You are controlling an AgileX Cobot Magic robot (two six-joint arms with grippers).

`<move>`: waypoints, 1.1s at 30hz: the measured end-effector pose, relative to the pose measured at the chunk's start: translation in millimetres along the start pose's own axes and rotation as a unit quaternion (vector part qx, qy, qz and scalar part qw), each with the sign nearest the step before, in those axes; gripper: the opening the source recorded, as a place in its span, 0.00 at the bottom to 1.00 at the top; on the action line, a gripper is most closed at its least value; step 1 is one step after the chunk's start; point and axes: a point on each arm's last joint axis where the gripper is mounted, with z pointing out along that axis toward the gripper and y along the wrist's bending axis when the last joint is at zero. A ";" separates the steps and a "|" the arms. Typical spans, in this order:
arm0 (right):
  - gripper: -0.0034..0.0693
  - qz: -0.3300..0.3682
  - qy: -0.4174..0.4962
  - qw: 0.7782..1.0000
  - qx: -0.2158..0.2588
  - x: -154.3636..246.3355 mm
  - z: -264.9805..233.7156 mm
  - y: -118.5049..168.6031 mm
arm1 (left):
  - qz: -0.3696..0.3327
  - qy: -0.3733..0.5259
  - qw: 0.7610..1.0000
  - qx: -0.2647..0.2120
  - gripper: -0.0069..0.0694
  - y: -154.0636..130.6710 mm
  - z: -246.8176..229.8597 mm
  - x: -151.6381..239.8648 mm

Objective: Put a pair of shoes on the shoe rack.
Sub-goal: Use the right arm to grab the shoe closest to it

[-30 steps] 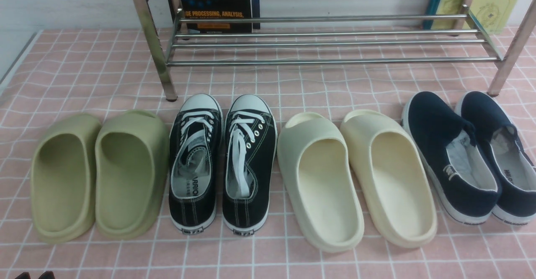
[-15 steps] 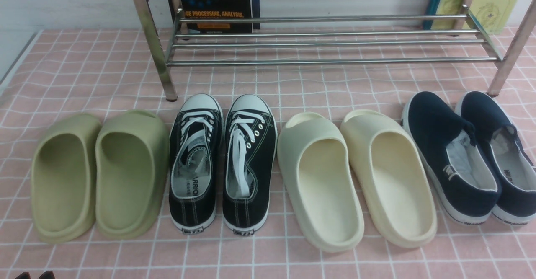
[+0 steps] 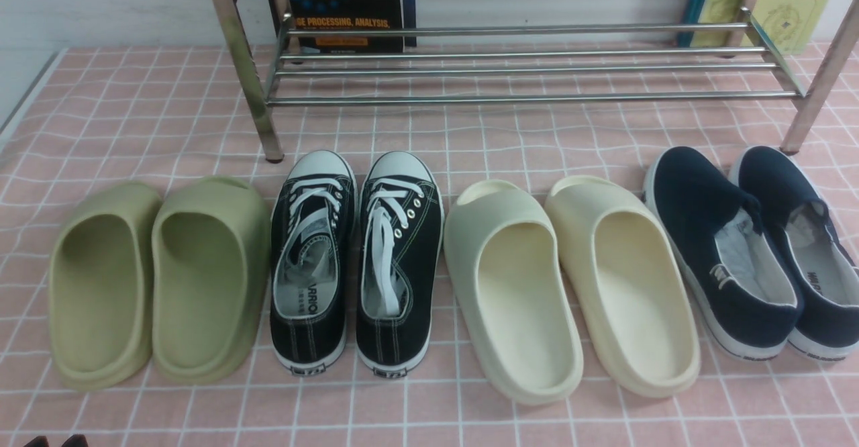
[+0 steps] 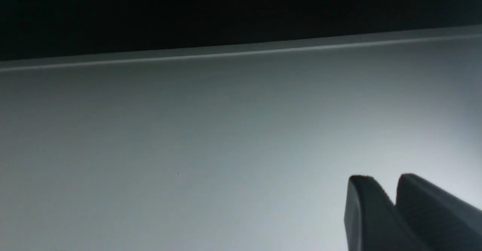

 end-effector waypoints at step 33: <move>0.05 0.074 0.864 0.468 0.168 198.9 34.0 -35.9 | 0.000 0.000 1.000 0.000 0.40 0.0 0.0 0.0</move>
